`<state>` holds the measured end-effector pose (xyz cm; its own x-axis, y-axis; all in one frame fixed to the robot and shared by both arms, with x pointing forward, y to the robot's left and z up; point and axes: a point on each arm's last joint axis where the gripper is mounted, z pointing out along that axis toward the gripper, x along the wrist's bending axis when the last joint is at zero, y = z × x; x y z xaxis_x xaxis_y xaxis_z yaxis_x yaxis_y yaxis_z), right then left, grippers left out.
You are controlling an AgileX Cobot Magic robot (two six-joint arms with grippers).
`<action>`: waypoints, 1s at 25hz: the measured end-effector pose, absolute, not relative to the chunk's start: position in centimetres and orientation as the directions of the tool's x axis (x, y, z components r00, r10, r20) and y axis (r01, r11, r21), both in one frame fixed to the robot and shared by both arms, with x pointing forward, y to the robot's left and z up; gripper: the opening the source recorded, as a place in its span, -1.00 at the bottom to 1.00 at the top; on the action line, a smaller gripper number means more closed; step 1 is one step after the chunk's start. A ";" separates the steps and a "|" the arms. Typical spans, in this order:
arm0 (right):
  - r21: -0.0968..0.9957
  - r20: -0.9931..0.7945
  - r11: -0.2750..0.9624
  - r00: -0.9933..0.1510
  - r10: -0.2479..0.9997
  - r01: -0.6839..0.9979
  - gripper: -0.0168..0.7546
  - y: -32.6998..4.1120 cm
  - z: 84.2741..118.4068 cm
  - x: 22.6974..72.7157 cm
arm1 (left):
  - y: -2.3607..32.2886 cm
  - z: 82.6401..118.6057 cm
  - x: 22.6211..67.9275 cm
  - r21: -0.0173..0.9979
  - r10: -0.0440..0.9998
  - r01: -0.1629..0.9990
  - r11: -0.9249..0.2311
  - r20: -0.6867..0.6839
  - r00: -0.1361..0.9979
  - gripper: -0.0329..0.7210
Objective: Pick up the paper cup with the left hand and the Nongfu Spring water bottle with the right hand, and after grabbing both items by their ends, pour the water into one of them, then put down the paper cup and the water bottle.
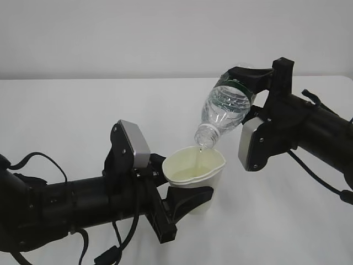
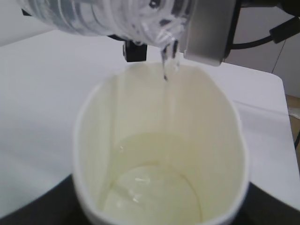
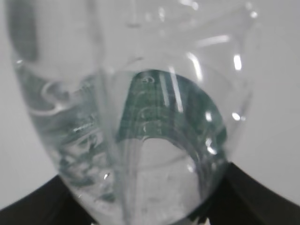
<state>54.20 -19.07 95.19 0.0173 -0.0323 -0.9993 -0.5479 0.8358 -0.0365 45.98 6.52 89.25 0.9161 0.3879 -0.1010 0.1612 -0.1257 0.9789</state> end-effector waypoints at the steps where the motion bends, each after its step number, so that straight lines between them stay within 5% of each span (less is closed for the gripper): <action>1: -0.037 -0.999 0.836 0.017 -0.032 -0.548 0.28 -19.1 95.2 54.2 | 6.5 89.2 46.0 0.979 0.388 0.163 -0.127 -0.102 0.916 0.21; 25: -0.051 -0.999 0.836 0.026 -0.044 -0.547 0.28 -19.1 95.2 54.2 | 6.5 89.1 46.0 0.978 0.388 0.164 -0.128 -0.102 0.916 0.21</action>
